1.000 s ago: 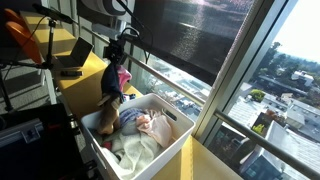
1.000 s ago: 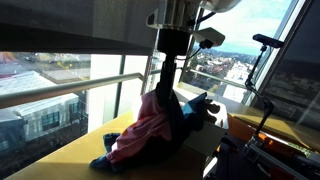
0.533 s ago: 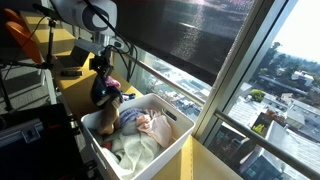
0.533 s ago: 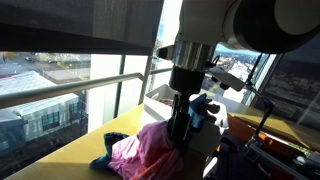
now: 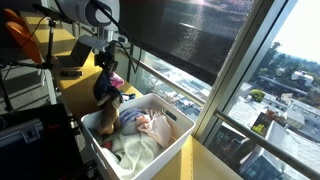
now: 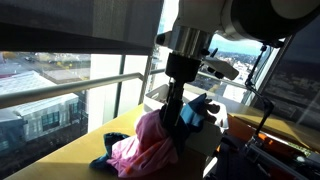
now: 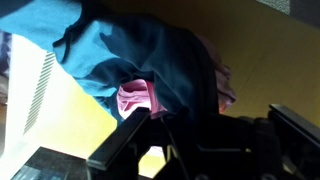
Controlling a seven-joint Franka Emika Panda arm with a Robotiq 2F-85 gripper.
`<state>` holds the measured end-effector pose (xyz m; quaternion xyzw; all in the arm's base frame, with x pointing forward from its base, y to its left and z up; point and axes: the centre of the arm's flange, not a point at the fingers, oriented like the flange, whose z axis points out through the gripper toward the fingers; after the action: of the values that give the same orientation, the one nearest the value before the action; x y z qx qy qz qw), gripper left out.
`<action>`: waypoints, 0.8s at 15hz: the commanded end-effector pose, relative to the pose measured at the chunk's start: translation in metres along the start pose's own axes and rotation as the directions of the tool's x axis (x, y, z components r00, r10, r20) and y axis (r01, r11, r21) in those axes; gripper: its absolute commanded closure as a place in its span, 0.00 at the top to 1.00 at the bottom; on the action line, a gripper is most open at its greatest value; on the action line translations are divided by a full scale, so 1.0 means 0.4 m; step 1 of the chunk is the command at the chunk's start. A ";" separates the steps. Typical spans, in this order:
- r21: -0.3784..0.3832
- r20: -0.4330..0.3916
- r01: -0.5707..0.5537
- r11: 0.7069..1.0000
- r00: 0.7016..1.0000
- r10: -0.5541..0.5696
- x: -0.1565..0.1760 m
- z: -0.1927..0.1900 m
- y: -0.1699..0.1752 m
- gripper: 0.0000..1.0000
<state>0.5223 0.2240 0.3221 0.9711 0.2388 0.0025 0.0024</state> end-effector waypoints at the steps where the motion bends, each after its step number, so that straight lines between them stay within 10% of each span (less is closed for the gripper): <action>1: -0.016 -0.028 -0.035 0.999 0.999 0.035 0.070 -0.028 0.059 0.05; 2: -0.017 -0.034 -0.049 0.999 0.998 0.049 0.078 -0.038 0.072 0.27; 12: -0.058 -0.079 -0.207 0.976 0.976 0.203 -0.075 -0.137 0.366 0.87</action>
<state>0.5774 0.1342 0.3690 0.9862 0.1575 0.0507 0.0110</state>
